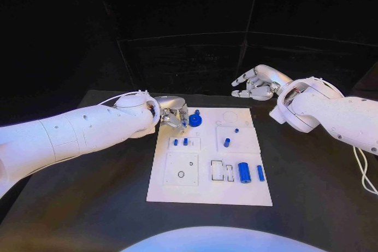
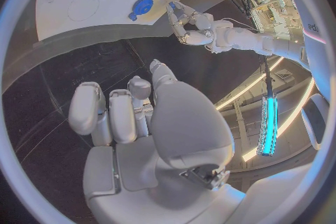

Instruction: Assemble the parts on the task board

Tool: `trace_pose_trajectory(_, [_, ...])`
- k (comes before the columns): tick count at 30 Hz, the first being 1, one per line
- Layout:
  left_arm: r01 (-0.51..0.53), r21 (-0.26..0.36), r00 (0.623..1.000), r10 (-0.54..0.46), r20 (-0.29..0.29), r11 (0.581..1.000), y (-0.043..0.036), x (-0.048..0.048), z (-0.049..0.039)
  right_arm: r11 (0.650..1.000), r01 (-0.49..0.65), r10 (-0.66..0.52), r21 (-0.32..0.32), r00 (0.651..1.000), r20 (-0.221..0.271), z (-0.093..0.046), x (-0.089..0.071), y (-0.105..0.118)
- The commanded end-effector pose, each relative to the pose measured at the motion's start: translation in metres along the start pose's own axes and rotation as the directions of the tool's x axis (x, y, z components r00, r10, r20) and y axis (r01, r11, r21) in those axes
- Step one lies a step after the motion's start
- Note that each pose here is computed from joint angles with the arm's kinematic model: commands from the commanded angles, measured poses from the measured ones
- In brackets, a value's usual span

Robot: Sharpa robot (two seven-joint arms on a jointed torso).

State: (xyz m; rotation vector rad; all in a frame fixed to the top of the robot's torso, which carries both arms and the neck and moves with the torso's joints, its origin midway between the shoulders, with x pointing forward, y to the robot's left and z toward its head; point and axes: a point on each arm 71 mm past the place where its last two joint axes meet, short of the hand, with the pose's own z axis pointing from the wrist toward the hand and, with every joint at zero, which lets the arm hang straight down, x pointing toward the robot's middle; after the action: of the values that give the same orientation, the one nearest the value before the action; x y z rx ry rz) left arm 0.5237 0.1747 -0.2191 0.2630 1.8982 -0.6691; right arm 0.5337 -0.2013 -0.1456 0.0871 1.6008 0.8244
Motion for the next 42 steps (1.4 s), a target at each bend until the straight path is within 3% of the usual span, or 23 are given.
trace_pose_trajectory(1, [0.009, -0.032, 0.999, -0.010, -0.032, 0.999, 0.0034, 0.0023, 0.0002, 1.000, 0.003, -0.003, -0.008, 1.000, 0.012, 0.000, -0.001, 0.002])
trace_pose_trajectory(16, [0.008, -0.073, 0.998, -0.013, -0.066, 0.997, 0.0090, 0.0092, 0.0057, 1.000, 0.003, -0.003, -0.010, 1.000, 0.012, 0.000, -0.001, 0.002])
trace_pose_trajectory(42, [0.009, -0.057, 0.995, -0.015, -0.098, 0.998, 0.0035, 0.0161, 0.0089, 1.000, 0.003, -0.003, -0.010, 1.000, 0.012, 0.001, -0.001, 0.002])
